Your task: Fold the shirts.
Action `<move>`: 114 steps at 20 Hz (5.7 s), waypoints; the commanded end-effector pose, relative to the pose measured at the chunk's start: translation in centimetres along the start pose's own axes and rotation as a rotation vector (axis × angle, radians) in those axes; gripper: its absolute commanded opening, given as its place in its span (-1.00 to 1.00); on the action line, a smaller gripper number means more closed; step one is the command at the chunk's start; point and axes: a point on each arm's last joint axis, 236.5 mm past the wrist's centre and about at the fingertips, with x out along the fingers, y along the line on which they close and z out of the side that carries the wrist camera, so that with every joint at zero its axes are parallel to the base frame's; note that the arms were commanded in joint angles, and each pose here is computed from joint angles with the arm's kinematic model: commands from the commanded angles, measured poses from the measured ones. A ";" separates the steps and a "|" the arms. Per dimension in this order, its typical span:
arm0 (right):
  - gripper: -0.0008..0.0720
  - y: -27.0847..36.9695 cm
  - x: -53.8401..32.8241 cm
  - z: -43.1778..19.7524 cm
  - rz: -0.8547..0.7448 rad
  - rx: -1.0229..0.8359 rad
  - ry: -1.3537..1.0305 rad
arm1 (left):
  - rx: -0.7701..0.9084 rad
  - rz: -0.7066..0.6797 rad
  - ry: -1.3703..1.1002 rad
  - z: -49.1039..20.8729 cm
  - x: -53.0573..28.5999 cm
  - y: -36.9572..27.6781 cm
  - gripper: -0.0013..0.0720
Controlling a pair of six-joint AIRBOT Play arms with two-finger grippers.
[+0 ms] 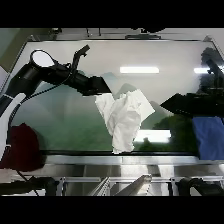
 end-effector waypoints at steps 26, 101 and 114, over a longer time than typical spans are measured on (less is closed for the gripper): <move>-0.93 3.8 17.0 -6.0 0.141 -0.155 0.024 | 0.010 -0.022 0.244 -0.3 9.3 10.8 -0.96; 0.39 -0.3 18.8 -14.3 0.122 -0.064 0.275 | -0.208 0.000 -0.050 -8.6 1.6 14.0 -0.91; -0.93 1.3 16.9 -7.5 0.144 -0.023 0.103 | -0.155 -0.002 -0.164 -6.5 -2.6 11.7 -0.91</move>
